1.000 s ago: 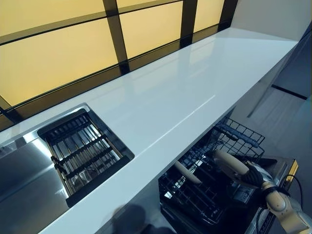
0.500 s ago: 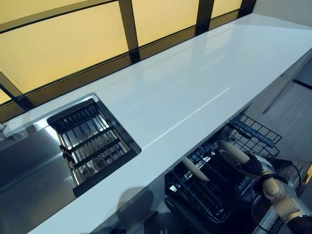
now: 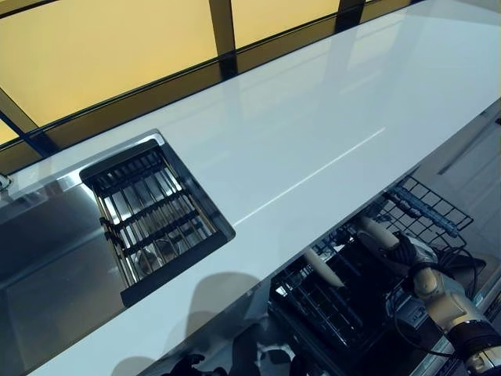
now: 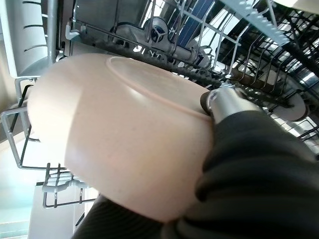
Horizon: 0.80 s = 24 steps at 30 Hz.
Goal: Take plates into dishwasher
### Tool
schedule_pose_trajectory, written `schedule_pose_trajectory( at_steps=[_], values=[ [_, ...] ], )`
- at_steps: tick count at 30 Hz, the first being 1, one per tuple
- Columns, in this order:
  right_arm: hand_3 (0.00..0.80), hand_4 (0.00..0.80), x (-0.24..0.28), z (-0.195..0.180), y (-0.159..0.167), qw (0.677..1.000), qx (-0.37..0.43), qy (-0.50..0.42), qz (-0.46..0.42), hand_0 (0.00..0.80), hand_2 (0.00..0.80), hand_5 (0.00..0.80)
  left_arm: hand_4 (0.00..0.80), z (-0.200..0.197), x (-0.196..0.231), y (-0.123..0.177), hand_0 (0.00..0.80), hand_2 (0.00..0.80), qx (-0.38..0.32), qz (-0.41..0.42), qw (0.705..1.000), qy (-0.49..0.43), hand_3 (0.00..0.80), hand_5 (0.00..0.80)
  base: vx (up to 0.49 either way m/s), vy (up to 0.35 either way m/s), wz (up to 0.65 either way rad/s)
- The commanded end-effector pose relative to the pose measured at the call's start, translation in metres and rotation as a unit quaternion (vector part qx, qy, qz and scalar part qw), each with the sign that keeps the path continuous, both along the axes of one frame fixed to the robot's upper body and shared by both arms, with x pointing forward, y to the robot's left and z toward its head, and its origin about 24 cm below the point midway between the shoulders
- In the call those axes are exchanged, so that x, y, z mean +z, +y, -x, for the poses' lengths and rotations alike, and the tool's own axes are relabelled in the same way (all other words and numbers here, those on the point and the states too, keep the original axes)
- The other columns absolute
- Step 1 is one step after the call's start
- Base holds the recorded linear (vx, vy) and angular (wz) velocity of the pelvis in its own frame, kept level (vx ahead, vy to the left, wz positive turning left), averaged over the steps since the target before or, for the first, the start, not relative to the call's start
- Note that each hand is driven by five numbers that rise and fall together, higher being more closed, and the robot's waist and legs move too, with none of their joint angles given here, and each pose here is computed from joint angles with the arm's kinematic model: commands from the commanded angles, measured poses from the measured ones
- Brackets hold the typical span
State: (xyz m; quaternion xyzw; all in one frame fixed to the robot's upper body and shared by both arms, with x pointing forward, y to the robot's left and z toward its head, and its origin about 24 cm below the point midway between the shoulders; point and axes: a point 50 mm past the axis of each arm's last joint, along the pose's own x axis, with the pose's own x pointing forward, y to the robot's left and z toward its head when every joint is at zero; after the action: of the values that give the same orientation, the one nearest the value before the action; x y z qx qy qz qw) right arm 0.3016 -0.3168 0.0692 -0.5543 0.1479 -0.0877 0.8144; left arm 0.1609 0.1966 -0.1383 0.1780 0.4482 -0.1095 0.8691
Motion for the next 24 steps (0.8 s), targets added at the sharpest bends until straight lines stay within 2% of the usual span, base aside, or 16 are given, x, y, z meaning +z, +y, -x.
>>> schedule_pose_trajectory(
  at_steps=[1, 11, 24],
  values=[
    [0.8, 0.8, 0.016, -0.018, 0.013, 0.999, 0.015, -0.036, -0.004, 0.8, 0.8, 0.8, 0.0, -0.058, 0.038, 0.028, 0.0, 0.0, -0.009, -0.041, 0.994, -0.101, 0.0, 0.0, -0.007, -0.002, 0.07],
    [0.8, 0.8, 0.015, -0.021, 0.008, 0.999, -0.015, -0.032, -0.014, 0.8, 0.8, 0.8, 0.0, -0.067, 0.044, 0.024, 0.0, 0.0, -0.015, -0.037, 0.993, -0.113, 0.0, 0.0, -0.001, 0.0, 0.02],
    [0.8, 0.8, -0.002, -0.016, -0.004, 0.997, -0.07, 0.02, -0.033, 0.8, 0.8, 0.8, 0.0, -0.073, 0.048, 0.02, 0.0, 0.0, -0.027, -0.035, 0.991, -0.123, 0.0, 0.0, -0.002, -0.001, 0.01]
  ],
)
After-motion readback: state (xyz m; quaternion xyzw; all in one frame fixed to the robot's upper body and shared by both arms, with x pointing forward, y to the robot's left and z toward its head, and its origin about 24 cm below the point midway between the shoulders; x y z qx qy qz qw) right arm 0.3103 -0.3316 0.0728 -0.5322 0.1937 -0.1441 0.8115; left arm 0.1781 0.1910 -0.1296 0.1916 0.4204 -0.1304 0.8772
